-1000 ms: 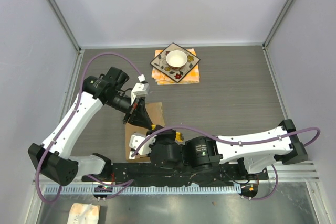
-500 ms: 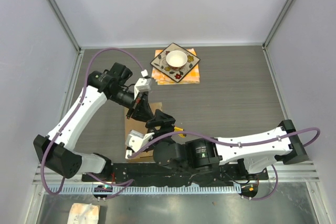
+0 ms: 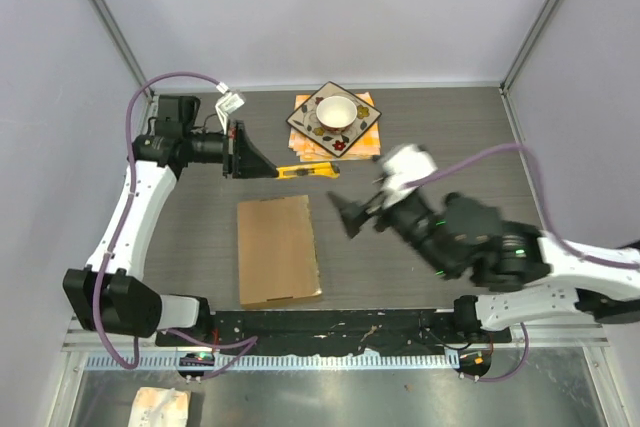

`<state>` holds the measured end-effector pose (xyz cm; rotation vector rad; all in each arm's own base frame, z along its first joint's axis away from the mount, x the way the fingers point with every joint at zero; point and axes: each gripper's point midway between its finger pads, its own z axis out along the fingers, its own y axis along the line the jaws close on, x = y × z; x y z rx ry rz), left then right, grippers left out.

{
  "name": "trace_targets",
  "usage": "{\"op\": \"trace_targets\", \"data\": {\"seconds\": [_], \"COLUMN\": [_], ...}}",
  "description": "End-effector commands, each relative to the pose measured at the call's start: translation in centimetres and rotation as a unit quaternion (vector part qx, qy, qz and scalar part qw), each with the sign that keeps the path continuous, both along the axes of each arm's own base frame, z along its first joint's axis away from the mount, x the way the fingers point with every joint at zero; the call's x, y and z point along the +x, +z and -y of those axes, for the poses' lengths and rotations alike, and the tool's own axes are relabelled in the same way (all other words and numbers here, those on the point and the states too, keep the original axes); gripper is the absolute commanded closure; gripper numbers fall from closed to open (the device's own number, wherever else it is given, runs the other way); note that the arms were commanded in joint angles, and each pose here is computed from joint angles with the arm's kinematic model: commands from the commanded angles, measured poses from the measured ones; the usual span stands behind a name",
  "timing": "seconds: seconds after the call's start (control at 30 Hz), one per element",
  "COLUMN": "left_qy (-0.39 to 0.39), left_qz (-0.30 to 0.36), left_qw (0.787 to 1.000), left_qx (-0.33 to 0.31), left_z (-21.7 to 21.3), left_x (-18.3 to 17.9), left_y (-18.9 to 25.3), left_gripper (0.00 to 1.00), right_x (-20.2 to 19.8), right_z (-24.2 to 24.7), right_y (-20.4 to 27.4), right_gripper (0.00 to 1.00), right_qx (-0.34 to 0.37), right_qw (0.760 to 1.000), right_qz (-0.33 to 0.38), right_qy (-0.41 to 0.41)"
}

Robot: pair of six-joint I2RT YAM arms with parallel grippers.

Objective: Unpack the express box
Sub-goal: Cut the express box at the center of the board.

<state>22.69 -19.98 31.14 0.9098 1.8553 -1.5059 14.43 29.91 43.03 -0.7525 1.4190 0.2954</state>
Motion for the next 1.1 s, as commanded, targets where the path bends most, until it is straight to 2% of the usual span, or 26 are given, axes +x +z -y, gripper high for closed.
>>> {"op": "trace_targets", "data": {"seconds": [0.0, 0.03, 0.07, 0.1, 0.13, 0.2, 0.27, 0.3, 0.37, 0.5, 0.6, 0.7, 0.8, 0.93, 1.03, 1.07], "left_qy": [0.008, 0.023, 0.036, 0.029, 0.033, 0.037, 0.038, 0.037, 0.034, 0.038, 0.037, 0.035, 0.032, 0.032, 0.032, 0.03], "left_qz": [0.131, 0.043, 0.041, 0.09, 0.037, 0.065, 0.035, 0.055, 0.049, 0.049, 0.047, 0.049, 0.052, 0.045, 0.047, 0.049], "left_qw": [0.986, 0.992, 0.989, 0.983, 0.985, 0.977, 0.974, 0.97, 0.968, 0.966, 0.967, 0.968, 0.97, 0.972, 0.972, 0.973], "left_qx": [-0.098, -0.119, -0.135, -0.154, -0.165, -0.197, -0.219, -0.234, -0.243, -0.249, -0.247, -0.242, -0.235, -0.228, -0.227, -0.225], "left_z": [0.5, 0.5, 0.5, 0.5, 0.6, 0.5, 0.5, 0.4, 0.4, 0.3, 0.3, 0.3, 0.3, 0.3, 0.3, 0.3], "left_x": [0.7, 0.0, 0.3, 0.0, 0.0, -0.3, -0.5, -0.8, -1.3, -1.9, -2.4, -2.9, -3.1, -3.2, -3.4, -3.5], "left_y": [8.2, 9.4, 9.4, 11.1, 11.7, 13.9, 15.1, 16.0, 16.8, 16.5, 15.8, 15.1, 14.3, 13.2, 12.9, 12.9], "left_gripper": [1.0, 1.0, 1.0, 1.0, 1.0, 1.0, 1.0, 1.0, 1.0, 1.0, 1.0, 1.0, 1.0, 1.0, 1.0, 1.0], "right_x": [-1.1, -2.4, -2.5, -2.7, -2.8, -1.8, -1.3, -0.9, -0.2, 1.3, 2.7, 3.1, 4.3, 4.8, 4.4, 4.5], "right_z": [2.8, 2.1, 2.3, 1.5, 1.1, 0.5, -0.1, -0.7, -1.4, -2.3, -3.7, -4.5, -5.0, -5.1, -5.9, -5.8], "right_y": [0.1, -0.2, -0.4, -1.9, -2.4, -3.7, -3.9, -3.3, -3.1, 1.3, 3.3, 5.2, 6.2, 7.1, 7.1, 7.3], "right_gripper": [0.0, 0.0, 0.0, 0.0, 0.0, 0.0, 0.0, 0.0, 0.0, 0.0, 0.0, 0.0, 0.01, 0.06, 0.18, 0.25], "right_qx": [0.231, 0.246, 0.258, 0.253, 0.26, 0.268, 0.292, 0.319, 0.335, 0.394, 0.397, 0.421, 0.434, 0.458, 0.458, 0.462], "right_qw": [0.961, 0.95, 0.944, 0.942, 0.937, 0.933, 0.919, 0.91, 0.901, 0.878, 0.879, 0.865, 0.862, 0.848, 0.839, 0.836], "right_qz": [-0.131, -0.151, -0.156, -0.166, -0.183, -0.198, -0.215, -0.208, -0.216, -0.162, -0.137, -0.111, -0.098, -0.086, -0.094, -0.092], "right_qy": [0.072, 0.118, 0.131, 0.144, 0.149, 0.139, 0.153, 0.162, 0.173, 0.218, 0.226, 0.248, 0.243, 0.251, 0.278, 0.282]}}
